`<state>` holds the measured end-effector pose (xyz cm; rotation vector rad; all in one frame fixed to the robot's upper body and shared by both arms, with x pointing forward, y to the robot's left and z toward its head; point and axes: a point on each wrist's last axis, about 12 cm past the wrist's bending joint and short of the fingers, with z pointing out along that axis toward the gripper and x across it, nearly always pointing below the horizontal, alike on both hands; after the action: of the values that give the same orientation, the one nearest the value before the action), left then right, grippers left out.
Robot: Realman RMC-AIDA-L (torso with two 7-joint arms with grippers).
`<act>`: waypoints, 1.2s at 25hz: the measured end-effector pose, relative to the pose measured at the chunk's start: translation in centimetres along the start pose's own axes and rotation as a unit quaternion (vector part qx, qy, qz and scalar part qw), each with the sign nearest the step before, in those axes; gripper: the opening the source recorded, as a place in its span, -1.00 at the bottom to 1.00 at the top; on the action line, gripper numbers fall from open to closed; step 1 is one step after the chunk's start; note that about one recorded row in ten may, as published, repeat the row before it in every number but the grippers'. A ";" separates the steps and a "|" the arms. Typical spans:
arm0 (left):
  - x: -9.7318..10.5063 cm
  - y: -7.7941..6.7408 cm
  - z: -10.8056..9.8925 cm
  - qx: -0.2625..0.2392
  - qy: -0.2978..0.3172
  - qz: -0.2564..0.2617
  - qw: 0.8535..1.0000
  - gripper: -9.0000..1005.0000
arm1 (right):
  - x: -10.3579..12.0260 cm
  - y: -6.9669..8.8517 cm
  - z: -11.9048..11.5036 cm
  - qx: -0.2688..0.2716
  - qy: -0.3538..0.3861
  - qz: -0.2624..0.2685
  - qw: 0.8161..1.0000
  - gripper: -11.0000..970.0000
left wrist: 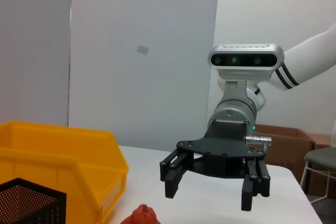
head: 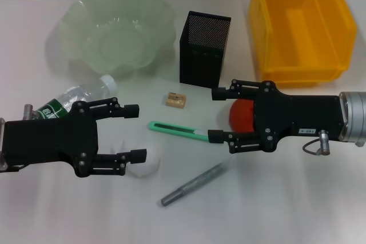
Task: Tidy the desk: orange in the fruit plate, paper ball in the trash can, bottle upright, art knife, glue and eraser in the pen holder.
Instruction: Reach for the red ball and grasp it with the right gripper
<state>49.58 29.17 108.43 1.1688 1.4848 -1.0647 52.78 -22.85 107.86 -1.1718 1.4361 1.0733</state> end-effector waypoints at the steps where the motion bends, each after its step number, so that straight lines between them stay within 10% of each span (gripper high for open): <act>1: 0.0 0.0 0.0 0.000 0.000 0.000 1.000 0.62 | 0.0 0.0 0.0 0.000 0.000 0.000 1.000 0.67; 30: 0.0 0.1 0.2 -0.003 -0.004 -0.001 1.000 0.62 | 0.0 0.0 -0.1 -0.003 0.008 -0.004 1.000 0.67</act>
<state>49.67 28.99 108.40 1.1590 1.4823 -1.0642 52.81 -22.92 107.87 -1.1918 1.4391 1.0658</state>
